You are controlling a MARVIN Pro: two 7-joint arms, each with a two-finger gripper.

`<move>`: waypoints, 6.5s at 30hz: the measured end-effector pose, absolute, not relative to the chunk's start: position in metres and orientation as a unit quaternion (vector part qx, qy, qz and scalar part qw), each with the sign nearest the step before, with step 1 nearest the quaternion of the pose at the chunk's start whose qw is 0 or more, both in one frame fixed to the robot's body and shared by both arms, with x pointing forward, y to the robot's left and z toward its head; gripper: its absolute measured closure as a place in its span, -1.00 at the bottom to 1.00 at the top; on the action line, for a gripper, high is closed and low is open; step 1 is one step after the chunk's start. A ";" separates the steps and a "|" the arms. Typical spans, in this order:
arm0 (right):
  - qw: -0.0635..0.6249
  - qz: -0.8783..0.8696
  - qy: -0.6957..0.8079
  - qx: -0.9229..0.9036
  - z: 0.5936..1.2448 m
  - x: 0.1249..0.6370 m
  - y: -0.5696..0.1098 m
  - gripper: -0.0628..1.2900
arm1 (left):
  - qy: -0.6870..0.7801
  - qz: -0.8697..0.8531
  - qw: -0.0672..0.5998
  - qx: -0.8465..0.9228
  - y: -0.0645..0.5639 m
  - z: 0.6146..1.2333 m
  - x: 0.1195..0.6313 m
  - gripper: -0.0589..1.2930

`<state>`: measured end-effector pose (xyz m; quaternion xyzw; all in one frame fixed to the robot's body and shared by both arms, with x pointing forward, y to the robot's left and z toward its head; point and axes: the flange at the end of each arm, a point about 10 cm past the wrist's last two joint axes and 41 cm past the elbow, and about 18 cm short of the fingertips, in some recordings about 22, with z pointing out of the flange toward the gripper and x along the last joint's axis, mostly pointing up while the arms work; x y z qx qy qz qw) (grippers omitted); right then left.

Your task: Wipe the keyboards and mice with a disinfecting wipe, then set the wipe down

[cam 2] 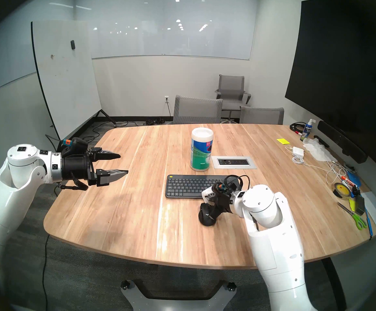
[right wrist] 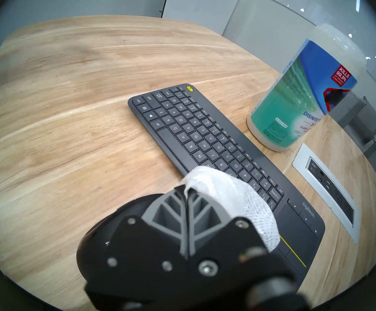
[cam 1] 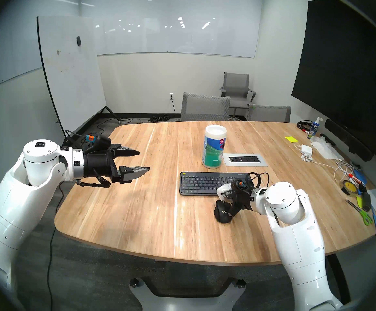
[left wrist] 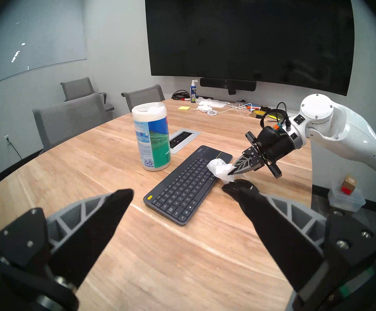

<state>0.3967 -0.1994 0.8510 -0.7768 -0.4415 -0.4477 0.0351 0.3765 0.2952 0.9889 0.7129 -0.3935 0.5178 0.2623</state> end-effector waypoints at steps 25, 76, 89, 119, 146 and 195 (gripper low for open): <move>0.016 -0.461 -0.454 -0.762 0.842 0.393 -0.171 0.95 | -0.389 0.518 0.260 0.715 0.299 0.983 0.374 -0.96; -0.012 -0.461 -0.471 -0.752 0.828 0.413 -0.074 0.95 | -0.390 0.519 0.259 0.715 0.300 0.983 0.374 -0.96; -0.004 -0.462 -0.468 -0.754 0.827 0.409 -0.051 0.95 | -0.390 0.519 0.259 0.715 0.300 0.983 0.374 -0.96; -0.033 -0.465 -0.424 -0.777 0.827 0.439 -0.022 0.95 | -0.390 0.519 0.259 0.715 0.300 0.984 0.374 -0.96; -0.071 -0.443 -0.363 -0.817 0.821 0.487 -0.007 0.95 | -0.390 0.519 0.258 0.715 0.300 0.984 0.374 -0.96; -0.135 -0.415 -0.238 -0.868 0.830 0.586 -0.123 0.95 | -0.390 0.519 0.258 0.715 0.300 0.984 0.374 -0.96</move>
